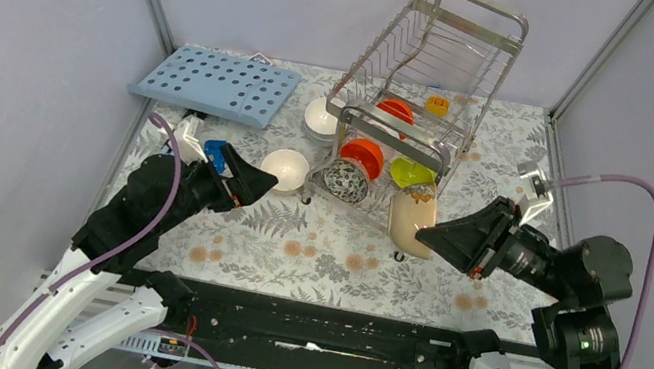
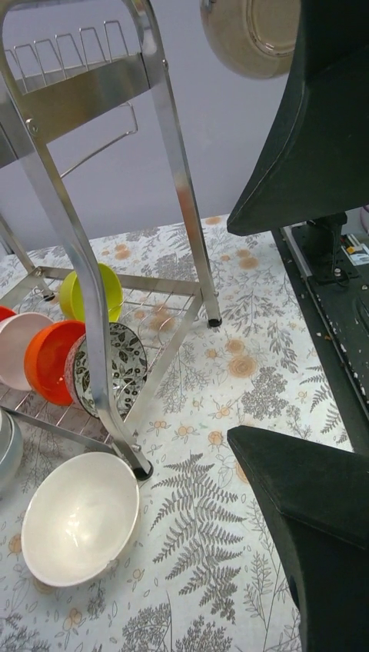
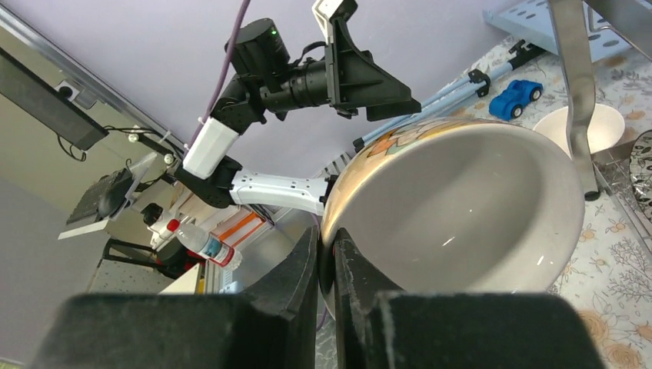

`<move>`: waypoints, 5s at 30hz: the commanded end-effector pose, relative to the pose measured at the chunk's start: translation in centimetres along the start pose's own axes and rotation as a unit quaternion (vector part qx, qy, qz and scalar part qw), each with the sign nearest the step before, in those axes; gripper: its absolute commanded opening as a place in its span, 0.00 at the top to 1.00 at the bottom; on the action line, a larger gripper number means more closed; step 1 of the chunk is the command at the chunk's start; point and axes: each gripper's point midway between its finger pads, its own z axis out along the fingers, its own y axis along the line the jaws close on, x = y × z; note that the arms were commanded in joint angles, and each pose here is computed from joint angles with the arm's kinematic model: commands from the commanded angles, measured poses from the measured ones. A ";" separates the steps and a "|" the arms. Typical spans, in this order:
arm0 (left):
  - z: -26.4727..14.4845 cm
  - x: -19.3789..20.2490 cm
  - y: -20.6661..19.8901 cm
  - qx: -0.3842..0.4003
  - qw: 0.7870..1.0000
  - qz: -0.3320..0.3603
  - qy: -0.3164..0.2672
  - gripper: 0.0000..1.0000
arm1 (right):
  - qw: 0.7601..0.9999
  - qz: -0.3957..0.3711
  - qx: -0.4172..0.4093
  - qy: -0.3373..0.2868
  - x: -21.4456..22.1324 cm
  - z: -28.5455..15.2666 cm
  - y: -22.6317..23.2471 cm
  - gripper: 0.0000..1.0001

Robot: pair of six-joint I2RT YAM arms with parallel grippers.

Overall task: Unload the bowls from the dish rack
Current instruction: Place the bowl with the bowl.

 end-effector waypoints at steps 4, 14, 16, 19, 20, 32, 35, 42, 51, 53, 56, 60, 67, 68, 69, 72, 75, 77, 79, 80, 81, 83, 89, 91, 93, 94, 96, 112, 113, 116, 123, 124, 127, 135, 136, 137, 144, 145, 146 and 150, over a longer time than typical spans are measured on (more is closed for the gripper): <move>0.5 -0.9 0.3 -0.010 0.999 0.023 -0.019 0.01 | 0.995 -0.094 -0.035 -0.026 -6.1 1.6 3.3 1.00; -0.6 -2.4 -1.0 -0.004 0.998 0.046 -0.031 0.01 | 0.987 -0.140 0.002 -0.076 -17.4 6.3 3.4 1.00; -1.1 -2.8 -1.2 -0.005 0.998 0.052 -0.038 0.01 | 0.987 -0.140 0.017 -0.080 -18.8 8.3 1.8 1.00; -1.7 -3.2 -1.2 -0.007 0.997 0.061 -0.045 0.01 | 0.983 -0.163 0.034 -0.074 -19.9 11.2 1.1 1.00; -1.8 -3.3 -1.1 -0.009 0.997 0.062 -0.046 0.01 | 0.983 -0.166 0.034 -0.072 -20.1 12.1 1.3 1.00; -4.6 -5.7 0.2 -0.053 0.991 0.056 -0.110 0.01 | 0.979 -0.199 0.006 -0.050 -17.5 18.4 3.9 1.00; -5.2 -6.3 0.3 -0.058 0.989 0.048 -0.127 0.01 | 0.979 -0.202 -0.021 -0.026 -14.9 19.9 6.3 1.00; -6.1 -6.9 1.5 -0.091 0.985 0.025 -0.145 0.01 | 0.968 -0.246 -0.011 0.046 -7.5 21.8 8.3 1.00; -7.6 -8.5 3.0 -0.138 0.971 -0.017 -0.196 0.01 | 0.924 -0.349 0.081 0.131 3.4 20.4 6.6 1.00; -7.2 -8.3 2.8 -0.130 0.973 -0.010 -0.190 0.01 | 0.918 -0.359 0.101 0.136 4.9 19.8 5.7 1.00; -6.6 -7.7 2.7 -0.121 0.977 -0.004 -0.178 0.01 | 0.911 -0.368 0.127 0.134 6.0 18.3 4.1 1.00; -6.1 -7.1 2.3 -0.095 0.981 0.006 -0.170 0.01 | 0.894 -0.389 0.162 0.150 8.6 15.7 1.4 1.00; -5.2 -3.1 1.8 -0.018 0.991 0.077 -0.104 0.01 | 0.868 -0.419 0.172 0.205 14.5 12.0 -3.1 1.00; -5.1 -2.6 2.0 -0.014 0.992 0.078 -0.095 0.01 | 0.863 -0.424 0.174 0.212 15.1 11.6 -3.7 1.00; -5.0 -1.9 2.0 -0.007 0.993 0.078 -0.084 0.01 | 0.856 -0.431 0.178 0.224 16.0 11.1 -4.4 1.00; -4.9 -0.1 1.6 0.021 0.996 0.074 -0.047 0.01 | 0.846 -0.438 0.167 0.253 18.0 10.2 -5.4 1.00; -4.5 2.3 1.0 0.060 0.996 0.070 0.002 0.01 | 0.845 -0.440 0.146 0.267 19.2 9.9 -5.6 1.00; -4.0 3.6 1.4 0.065 0.996 0.061 0.024 0.01 | 0.838 -0.446 0.143 0.280 19.9 9.7 -6.0 1.00; -3.7 4.7 1.8 0.067 0.995 0.055 0.045 0.01 | 0.830 -0.451 0.141 0.297 20.9 9.3 -6.4 1.00; -3.6 5.2 1.8 0.072 0.994 0.054 0.055 0.01 | 0.827 -0.452 0.140 0.304 21.4 9.2 -6.6 1.00; -3.6 5.7 1.7 0.079 0.993 0.059 0.066 0.01 | 0.824 -0.453 0.140 0.310 21.9 9.0 -6.8 1.00; -3.3 6.5 2.1 0.080 0.991 0.071 0.084 0.01 | 0.820 -0.452 0.144 0.319 22.7 8.6 -7.4 1.00; -3.0 6.6 1.8 0.083 0.986 0.098 0.104 0.01 | 0.807 -0.459 0.153 0.339 24.7 8.1 -8.5 1.00; -2.6 6.6 2.0 0.071 0.984 0.117 0.116 0.03 | 0.800 -0.464 0.155 0.348 24.9 7.9 -8.7 1.00; -2.2 6.7 2.7 0.049 0.982 0.129 0.132 0.06 | 0.797 -0.466 0.157 0.351 25.0 7.9 -8.7 1.00; -2.0 6.8 2.8 0.043 0.981 0.132 0.137 0.07 | 0.796 -0.467 0.157 0.352 24.9 8.0 -8.6 1.00; -2.0 6.6 2.5 0.044 0.980 0.136 0.140 0.08 | 0.793 -0.470 0.158 0.354 24.9 8.0 -8.7 1.00; -0.1 9.8 1.7 0.050 0.960 0.159 0.226 0.13 | 0.735 -0.517 0.125 0.421 27.6 9.1 -9.0 1.00; 0.0 9.9 1.4 0.055 0.960 0.157 0.225 0.13 | 0.735 -0.517 0.124 0.421 27.6 9.2 -8.9 1.00; 0.2 10.3 0.6 0.073 0.958 0.155 0.231 0.13 | 0.738 -0.513 0.122 0.421 27.7 9.2 -8.8 1.00; 0.4 13.4 -0.7 0.089 0.939 0.189 0.275 0.17 | 0.736 -0.517 0.117 0.421 27.8 9.5 -8.7 1.00; 0.5 14.0 -0.7 0.085 0.936 0.195 0.280 0.18 | 0.735 -0.518 0.114 0.422 27.9 9.6 -8.6 1.00; 0.9 15.2 -0.5 0.068 0.930 0.216 0.288 0.23 | 0.730 -0.524 0.112 0.424 27.9 9.9 -8.5 1.00; 1.9 15.9 0.8 0.024 0.929 0.233 0.288 0.41 | 0.731 -0.524 0.113 0.422 27.6 10.2 -8.2 1.00; 1.9 16.0 0.9 0.020 0.928 0.234 0.288 0.43 | 0.732 -0.523 0.112 0.422 27.7 10.2 -8.2 1.00; 2.0 16.0 1.0 0.018 0.929 0.234 0.288 0.44 | 0.733 -0.523 0.112 0.421 27.7 10.2 -8.2 1.00; 2.4 17.0 1.2 0.000 0.924 0.249 0.291 0.52 | 0.734 -0.524 0.111 0.417 27.7 10.6 -8.0 1.00; 2.4 17.1 1.3 -0.006 0.923 0.252 0.292 0.54 | 0.734 -0.525 0.112 0.417 27.7 10.6 -8.0 1.00; 2.4 17.1 1.3 -0.009 0.922 0.256 0.291 0.56 | 0.733 -0.525 0.112 0.418 27.7 10.7 -8.0 1.00; 2.5 17.1 1.6 -0.038 0.917 0.276 0.285 0.63 | 0.722 -0.534 0.121 0.423 27.5 10.9 -8.1 1.00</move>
